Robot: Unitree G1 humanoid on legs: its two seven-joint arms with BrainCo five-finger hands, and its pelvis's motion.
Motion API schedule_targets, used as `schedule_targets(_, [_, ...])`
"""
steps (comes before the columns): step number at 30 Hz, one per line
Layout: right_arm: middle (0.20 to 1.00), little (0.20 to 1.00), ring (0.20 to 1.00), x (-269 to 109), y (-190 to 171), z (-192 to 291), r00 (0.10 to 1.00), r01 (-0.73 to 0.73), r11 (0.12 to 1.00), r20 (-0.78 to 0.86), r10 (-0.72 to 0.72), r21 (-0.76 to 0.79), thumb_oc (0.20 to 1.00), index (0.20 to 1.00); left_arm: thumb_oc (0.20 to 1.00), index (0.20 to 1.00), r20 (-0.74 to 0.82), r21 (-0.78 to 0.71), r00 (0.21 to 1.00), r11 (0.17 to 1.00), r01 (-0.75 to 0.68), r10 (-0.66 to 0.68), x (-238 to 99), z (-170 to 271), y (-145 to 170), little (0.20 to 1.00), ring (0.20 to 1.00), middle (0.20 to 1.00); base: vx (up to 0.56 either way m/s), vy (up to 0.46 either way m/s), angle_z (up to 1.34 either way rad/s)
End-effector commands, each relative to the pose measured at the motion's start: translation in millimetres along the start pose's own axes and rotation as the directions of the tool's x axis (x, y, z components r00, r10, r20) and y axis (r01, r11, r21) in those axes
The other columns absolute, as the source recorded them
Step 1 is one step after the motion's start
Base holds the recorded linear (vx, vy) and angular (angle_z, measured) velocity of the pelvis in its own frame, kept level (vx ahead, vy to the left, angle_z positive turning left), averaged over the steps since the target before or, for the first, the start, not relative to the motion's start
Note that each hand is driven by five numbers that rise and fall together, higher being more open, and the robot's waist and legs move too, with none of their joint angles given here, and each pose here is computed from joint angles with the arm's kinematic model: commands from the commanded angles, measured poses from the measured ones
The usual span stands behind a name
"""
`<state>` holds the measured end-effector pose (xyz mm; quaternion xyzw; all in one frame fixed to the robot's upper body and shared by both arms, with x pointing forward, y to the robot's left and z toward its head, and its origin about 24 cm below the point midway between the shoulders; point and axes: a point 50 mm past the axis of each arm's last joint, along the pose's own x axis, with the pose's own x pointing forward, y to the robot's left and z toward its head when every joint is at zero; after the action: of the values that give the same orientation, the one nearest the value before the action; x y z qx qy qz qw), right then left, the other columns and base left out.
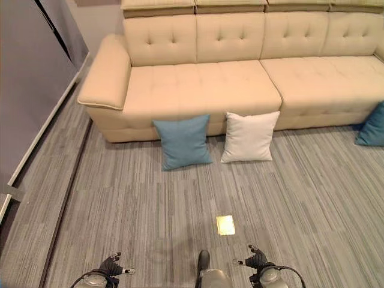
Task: Pick up all the scattered cushions and arrange them neatly on the sofa.
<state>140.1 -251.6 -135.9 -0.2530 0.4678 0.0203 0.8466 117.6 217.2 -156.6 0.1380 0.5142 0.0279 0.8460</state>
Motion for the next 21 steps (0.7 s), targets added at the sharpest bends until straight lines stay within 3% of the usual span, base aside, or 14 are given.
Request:
schedule_targets(1, [1.0,1.0,1.0,-2,-10,-11,0.999,0.03,1.0,-0.035,-0.03,0.004,1.0,1.0,1.0,1.0,0.099,0.038,0.995,0.999,-0.03,0.026,4,27,12,1.0,1.0,1.0,0.22,-0.115,-0.01])
schedule_targets(13, [1.0,1.0,1.0,0,3,-5,1.0,0.001,1.0,-0.023,-0.001,-0.02,1.0,1.0,1.0,1.0,0.038,0.073,0.999,0.996,-0.041,0.039,2,9,12,1.0,1.0,1.0,0.31,0.065,-0.2])
schedule_targets(21, [1.0,1.0,1.0,4,0,13,1.0,0.009,1.0,0.027,-0.008,-0.017,1.0,1.0,1.0,1.0,0.073,0.071,0.995,0.995,-0.068,0.062,3,21,22,1.0,1.0,1.0,0.19,0.097,0.02])
